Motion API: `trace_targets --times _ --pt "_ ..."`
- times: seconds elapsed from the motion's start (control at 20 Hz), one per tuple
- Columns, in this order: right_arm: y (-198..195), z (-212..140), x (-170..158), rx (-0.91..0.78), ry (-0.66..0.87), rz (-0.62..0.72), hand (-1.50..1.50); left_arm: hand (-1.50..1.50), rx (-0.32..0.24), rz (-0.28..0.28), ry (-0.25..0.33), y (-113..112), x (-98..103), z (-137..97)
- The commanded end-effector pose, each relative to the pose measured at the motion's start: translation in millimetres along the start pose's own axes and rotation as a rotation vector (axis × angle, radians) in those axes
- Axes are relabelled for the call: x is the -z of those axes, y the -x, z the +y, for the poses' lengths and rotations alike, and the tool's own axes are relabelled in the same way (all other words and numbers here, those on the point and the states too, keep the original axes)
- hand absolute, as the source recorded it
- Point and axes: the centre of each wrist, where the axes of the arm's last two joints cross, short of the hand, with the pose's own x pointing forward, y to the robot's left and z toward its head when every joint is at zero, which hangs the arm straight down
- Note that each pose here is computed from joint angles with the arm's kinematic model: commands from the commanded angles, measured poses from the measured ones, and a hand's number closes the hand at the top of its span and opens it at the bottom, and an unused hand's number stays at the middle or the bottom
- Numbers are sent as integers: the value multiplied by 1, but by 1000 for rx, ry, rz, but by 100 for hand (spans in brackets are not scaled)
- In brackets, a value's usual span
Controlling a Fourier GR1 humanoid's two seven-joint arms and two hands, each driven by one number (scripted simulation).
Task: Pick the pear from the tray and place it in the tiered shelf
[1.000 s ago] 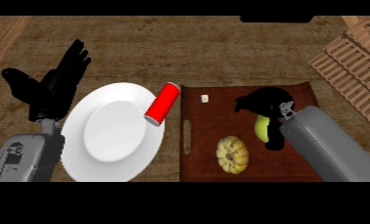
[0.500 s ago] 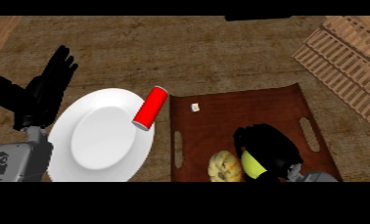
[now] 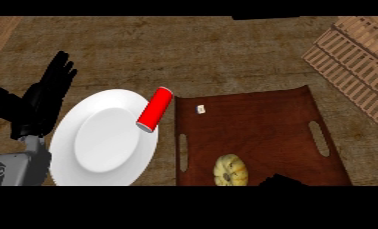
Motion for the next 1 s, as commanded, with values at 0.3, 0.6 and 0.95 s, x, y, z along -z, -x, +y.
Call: trace_targets --times 0.3,0.6,0.95 --pt "-35 -66 -62 195 455 -25 150 0 -1 -11 22 -3 1 -6" --pt "-30 -86 -66 163 562 30 150 0 8 -6 12 -9 9 -1" --pt "-9 -112 -54 93 646 137 150 0 -3 -13 29 -13 12 -16"
